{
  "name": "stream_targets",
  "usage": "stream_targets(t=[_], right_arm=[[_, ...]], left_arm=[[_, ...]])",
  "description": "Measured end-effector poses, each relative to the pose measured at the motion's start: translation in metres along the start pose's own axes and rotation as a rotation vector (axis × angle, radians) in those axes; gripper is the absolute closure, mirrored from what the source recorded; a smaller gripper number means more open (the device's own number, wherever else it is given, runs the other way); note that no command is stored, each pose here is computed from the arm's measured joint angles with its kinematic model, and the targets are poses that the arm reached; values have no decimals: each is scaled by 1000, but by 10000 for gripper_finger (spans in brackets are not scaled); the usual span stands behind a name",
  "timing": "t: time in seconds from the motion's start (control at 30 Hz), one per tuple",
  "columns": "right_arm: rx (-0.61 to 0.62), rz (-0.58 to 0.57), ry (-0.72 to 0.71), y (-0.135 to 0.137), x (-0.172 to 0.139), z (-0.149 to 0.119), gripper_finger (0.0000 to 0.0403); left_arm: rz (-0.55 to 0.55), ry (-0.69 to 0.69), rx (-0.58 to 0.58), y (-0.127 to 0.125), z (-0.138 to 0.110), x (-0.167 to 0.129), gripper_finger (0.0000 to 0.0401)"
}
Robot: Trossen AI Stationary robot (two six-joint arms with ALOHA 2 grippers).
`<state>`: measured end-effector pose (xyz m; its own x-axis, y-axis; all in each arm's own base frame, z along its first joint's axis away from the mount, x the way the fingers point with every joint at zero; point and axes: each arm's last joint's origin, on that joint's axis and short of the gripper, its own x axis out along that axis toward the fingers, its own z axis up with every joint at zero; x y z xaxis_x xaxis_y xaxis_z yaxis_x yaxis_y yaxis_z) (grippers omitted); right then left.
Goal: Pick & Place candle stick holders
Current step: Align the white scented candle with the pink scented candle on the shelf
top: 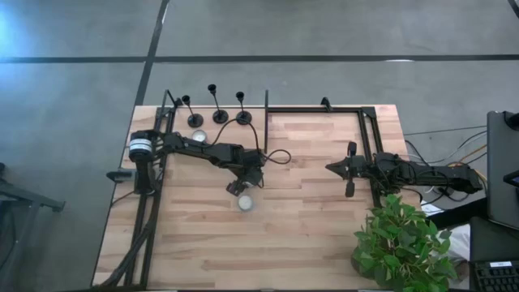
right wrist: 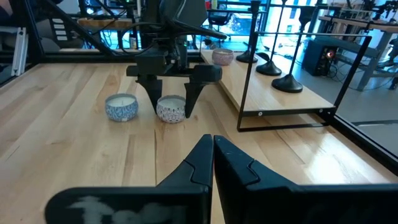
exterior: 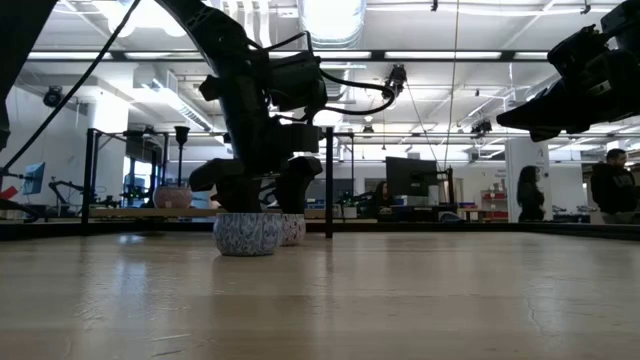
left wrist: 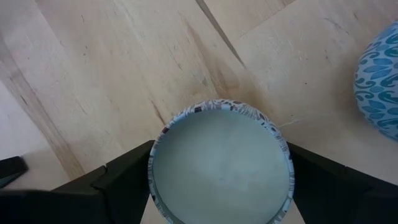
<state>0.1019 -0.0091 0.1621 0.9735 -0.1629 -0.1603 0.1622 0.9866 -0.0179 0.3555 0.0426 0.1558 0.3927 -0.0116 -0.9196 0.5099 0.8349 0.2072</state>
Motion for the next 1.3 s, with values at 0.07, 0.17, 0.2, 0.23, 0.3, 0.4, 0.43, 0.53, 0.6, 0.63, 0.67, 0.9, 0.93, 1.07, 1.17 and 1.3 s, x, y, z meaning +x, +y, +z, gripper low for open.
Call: stream_targets(t=[0.07,0.17,0.2,0.23,0.3,0.4,0.43,0.53,0.6,0.63,0.67,0.9,0.93,1.07,1.17,1.3], right_arm=[[0,0,0,0,0,0,394],[0,0,0,0,0,0,394],[0,0,0,0,0,0,394],[0,0,0,0,0,0,394],[0,0,0,0,0,0,394],[0,0,0,0,0,0,394],[0,0,0,0,0,0,394],[0,0,0,0,0,0,394],[0,0,0,0,0,0,394],[0,0,-1,0,0,0,394],[0,0,0,0,0,0,394],[0,0,-1,0,0,0,394],[0,0,0,0,0,0,394],[0,0,0,0,0,0,394],[0,0,0,0,0,0,394],[0,0,0,0,0,0,394]], left_arm=[[-1,0,0,0,0,0,77],[0,0,-6,0,0,0,93],[0,0,-10,0,0,0,96],[0,0,-13,0,0,0,96],[0,0,-18,0,0,0,96],[0,-1,-19,0,0,0,93],[0,0,-19,0,0,0,92],[1,-1,-31,0,0,0,91],[4,-1,-60,0,0,0,94],[5,-2,-78,0,1,0,95],[7,-4,-95,1,1,0,96],[62,-2,-173,3,3,-12,96],[70,2,-178,4,3,-15,96],[55,31,-224,1,0,-20,96],[52,38,-274,1,-2,-27,96],[72,49,-334,2,-4,-36,96]])
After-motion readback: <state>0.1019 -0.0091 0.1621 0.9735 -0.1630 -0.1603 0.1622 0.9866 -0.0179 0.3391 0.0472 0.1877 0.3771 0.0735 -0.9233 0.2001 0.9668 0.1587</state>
